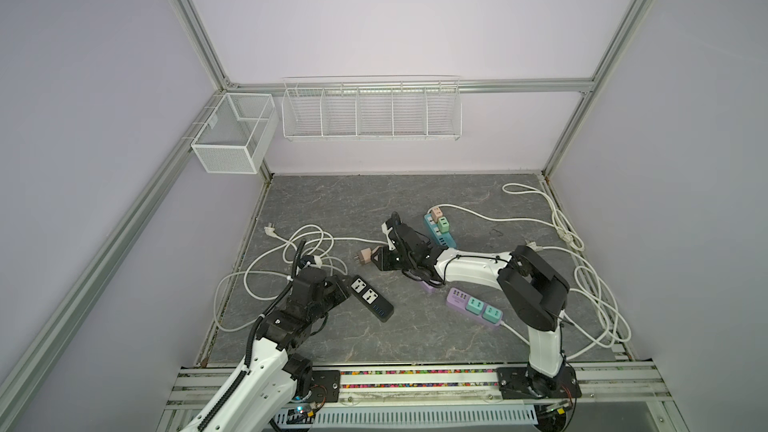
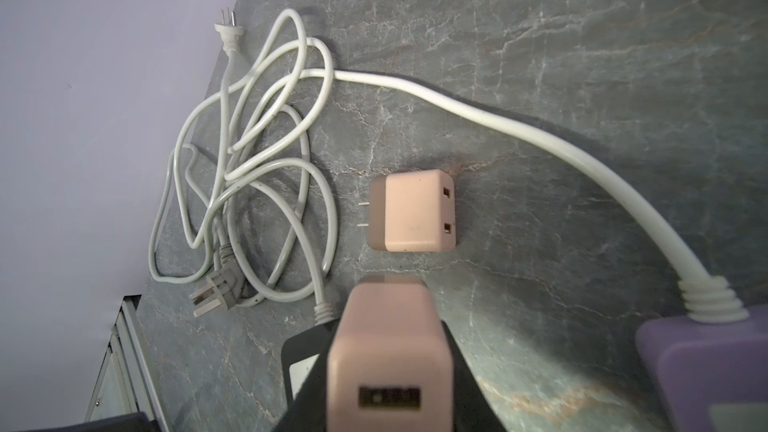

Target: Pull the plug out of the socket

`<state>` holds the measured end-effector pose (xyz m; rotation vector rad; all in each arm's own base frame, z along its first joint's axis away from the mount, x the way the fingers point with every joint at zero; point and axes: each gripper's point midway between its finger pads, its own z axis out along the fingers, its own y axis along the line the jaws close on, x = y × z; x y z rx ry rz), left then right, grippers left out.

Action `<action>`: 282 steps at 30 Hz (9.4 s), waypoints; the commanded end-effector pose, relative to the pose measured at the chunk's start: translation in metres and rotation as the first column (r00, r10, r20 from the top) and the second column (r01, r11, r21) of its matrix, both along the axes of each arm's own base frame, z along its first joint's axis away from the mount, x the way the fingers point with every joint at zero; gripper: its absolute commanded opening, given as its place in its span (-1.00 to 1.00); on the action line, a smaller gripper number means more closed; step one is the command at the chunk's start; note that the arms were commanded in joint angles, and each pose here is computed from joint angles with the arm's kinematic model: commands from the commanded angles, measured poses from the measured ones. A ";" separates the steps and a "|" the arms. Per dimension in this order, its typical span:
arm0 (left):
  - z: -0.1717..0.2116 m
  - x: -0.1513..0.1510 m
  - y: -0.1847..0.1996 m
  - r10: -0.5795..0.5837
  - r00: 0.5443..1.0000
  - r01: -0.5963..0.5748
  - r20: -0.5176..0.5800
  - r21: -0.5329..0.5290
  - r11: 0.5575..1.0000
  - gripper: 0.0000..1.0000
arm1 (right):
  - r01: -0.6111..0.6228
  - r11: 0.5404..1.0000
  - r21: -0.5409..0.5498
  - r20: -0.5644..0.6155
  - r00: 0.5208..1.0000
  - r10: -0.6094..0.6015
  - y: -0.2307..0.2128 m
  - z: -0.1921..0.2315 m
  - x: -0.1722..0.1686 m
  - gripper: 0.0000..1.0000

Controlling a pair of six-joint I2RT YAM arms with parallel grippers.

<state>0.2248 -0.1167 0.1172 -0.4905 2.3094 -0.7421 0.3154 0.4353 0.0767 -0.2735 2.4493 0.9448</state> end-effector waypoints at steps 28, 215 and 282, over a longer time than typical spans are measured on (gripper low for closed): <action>0.001 0.001 0.001 0.001 1.000 0.000 -0.015 0.027 1.000 0.11 | -0.045 0.997 -0.060 -0.080 0.996 0.040 0.022 -0.043 -0.018 -0.55; -0.110 0.030 -0.164 -0.272 0.922 0.255 -0.274 -0.095 0.962 -0.44 | -0.134 0.880 -0.456 0.063 0.981 0.182 -0.108 0.020 -0.010 -0.55; -0.153 -0.003 -0.140 -0.212 0.877 0.237 -0.430 0.003 0.972 -0.48 | -0.080 0.901 -0.427 0.178 0.969 0.170 -0.083 0.028 -0.025 -0.79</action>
